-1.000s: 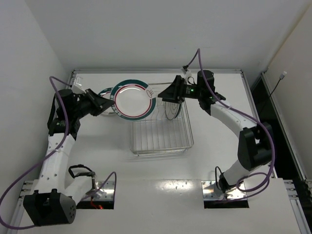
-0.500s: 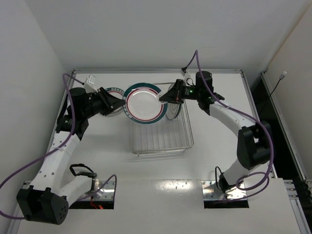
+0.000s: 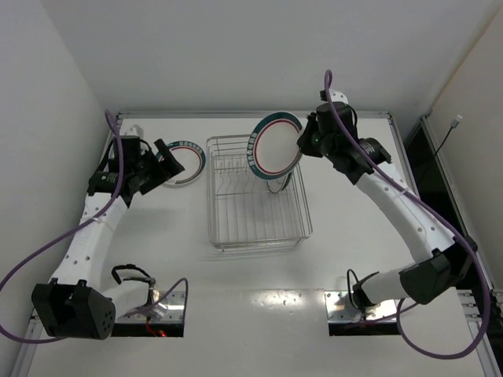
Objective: Load the plates into the dish rack
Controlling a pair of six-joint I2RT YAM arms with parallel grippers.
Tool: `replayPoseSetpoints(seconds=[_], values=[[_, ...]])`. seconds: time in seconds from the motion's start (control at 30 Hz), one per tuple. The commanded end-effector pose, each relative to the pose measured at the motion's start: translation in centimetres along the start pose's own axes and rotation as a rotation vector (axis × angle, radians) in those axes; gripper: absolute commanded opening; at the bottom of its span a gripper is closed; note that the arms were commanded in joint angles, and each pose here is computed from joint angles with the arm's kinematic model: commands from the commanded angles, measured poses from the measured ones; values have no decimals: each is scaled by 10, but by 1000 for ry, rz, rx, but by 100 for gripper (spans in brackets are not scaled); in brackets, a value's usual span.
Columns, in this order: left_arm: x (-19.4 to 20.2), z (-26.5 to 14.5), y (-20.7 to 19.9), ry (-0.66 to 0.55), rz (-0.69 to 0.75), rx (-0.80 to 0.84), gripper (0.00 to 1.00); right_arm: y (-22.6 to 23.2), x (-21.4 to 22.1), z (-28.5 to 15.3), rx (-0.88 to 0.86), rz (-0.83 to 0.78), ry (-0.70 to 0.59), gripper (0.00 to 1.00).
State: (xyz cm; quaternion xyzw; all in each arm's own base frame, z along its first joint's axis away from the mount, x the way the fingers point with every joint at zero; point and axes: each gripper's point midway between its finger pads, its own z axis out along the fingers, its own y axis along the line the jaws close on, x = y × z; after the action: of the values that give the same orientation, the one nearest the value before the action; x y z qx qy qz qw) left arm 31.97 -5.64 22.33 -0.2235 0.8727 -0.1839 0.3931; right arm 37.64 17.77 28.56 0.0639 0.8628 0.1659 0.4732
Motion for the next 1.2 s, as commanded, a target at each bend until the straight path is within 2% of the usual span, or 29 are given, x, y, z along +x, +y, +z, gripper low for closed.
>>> replayPoseSetpoints(seconds=[0.0,0.07,0.13,0.37,0.67,0.97,1.17], values=[[-13,-3,18,-34,32,-93,82,-36,-12,-3,325,-134,-43,0],[-10,2,30,-19,27,-131,82,-28,-20,-3,366,-174,-49,0],[-3,6,36,10,24,-149,82,-26,-9,5,441,-255,-22,0],[10,18,57,59,14,-177,82,-5,-11,11,456,-379,-56,0],[14,22,71,82,10,-187,82,6,-23,22,458,-433,-103,0],[20,26,85,109,1,-212,82,15,3,61,516,-505,-44,0],[18,27,92,110,2,-228,82,29,18,69,520,-549,-24,0]])
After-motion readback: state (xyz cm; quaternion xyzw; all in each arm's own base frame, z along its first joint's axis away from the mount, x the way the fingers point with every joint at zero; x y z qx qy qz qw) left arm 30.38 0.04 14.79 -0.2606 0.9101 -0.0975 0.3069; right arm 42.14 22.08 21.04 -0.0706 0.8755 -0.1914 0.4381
